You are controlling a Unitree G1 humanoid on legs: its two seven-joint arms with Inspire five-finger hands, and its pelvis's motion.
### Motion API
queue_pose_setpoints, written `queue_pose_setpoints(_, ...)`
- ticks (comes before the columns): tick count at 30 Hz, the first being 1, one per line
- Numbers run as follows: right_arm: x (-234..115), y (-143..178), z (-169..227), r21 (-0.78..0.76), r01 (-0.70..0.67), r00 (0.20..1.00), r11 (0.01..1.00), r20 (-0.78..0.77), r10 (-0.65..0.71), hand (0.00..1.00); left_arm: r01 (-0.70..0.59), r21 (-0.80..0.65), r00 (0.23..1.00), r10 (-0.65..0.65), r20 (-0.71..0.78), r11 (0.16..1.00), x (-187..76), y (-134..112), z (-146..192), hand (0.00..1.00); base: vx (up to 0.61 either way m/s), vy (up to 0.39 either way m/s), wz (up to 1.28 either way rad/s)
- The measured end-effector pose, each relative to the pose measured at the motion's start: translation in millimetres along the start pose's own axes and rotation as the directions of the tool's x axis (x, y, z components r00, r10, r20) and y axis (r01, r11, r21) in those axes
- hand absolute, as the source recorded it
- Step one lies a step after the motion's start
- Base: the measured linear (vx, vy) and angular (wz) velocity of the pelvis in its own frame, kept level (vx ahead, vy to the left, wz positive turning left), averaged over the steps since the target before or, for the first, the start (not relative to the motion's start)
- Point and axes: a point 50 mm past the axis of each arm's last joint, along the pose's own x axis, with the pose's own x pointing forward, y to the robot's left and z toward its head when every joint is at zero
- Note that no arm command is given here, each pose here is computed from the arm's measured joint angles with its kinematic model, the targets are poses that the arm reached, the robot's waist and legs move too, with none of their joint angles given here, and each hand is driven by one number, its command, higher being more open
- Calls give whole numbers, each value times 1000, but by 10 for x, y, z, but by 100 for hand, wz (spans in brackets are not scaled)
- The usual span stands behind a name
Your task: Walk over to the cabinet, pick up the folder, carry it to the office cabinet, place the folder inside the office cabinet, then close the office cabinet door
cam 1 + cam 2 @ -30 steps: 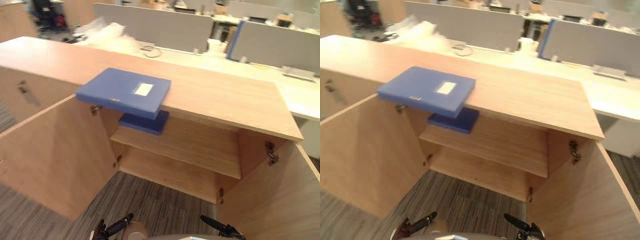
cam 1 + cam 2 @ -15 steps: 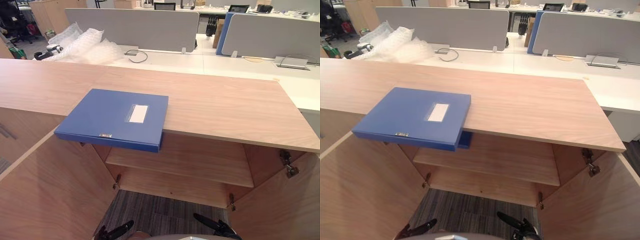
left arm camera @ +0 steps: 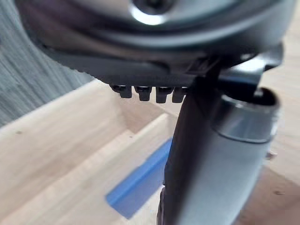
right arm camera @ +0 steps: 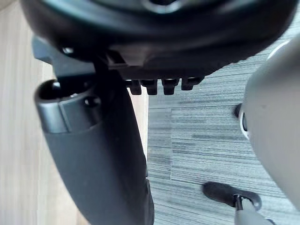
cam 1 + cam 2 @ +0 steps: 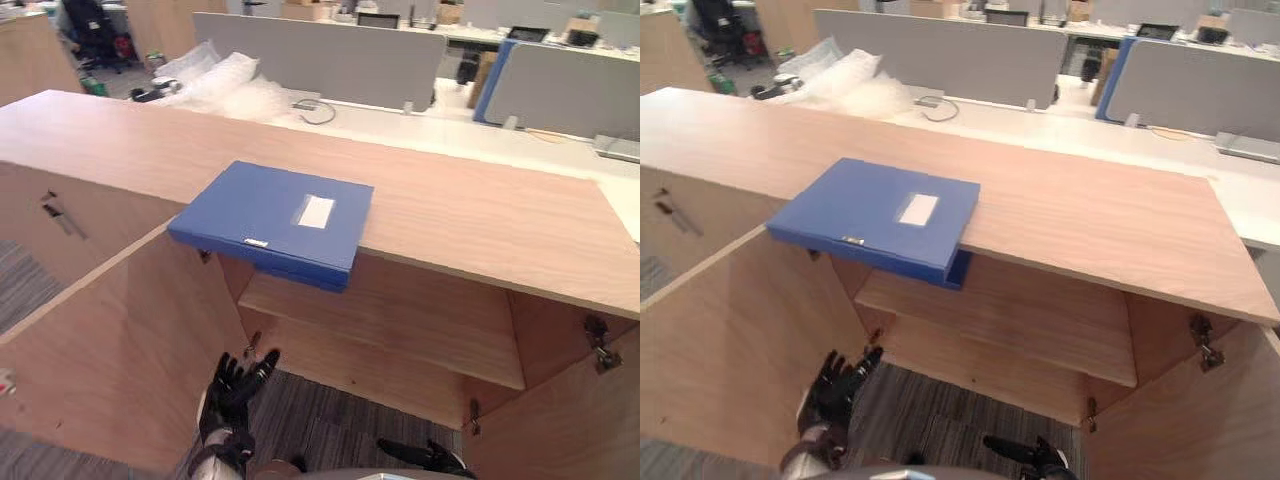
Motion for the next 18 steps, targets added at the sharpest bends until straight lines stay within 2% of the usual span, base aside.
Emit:
queue_pose_setpoints(4, -7, 78, -19, 7, -7, 1000, 1000, -7, 7, 100, -52, 135, 975, 21, 222, 989, -114, -77, 475, 100, 26, -38, 61)
queue_pose_setpoints(8, -18, 178, -40, -4, -28, 1000, 1000, -11, 28, 100, -179, 293, 887, 26, 461, 939, -289, -229, 918, 100, 46, -5, 25)
queue_pose_setpoints(9, -18, 183, -35, -6, -30, 1000, 1000, -10, 30, 100, -191, 301, 878, 26, 478, 934, -301, -240, 946, 100, 32, -2, 5)
queue_pose_setpoints(14, -20, 183, -10, -16, -7, 1000, 1000, 9, 7, 100, -359, 350, 713, 12, 701, 865, -496, -433, 1263, 100, 10, -21, 5)
queue_pose_setpoints(18, -27, 199, -28, -44, 3, 1000, 999, 9, -2, 100, -459, 358, 645, 28, 763, 813, -548, -452, 1314, 100, 2, -8, 0)
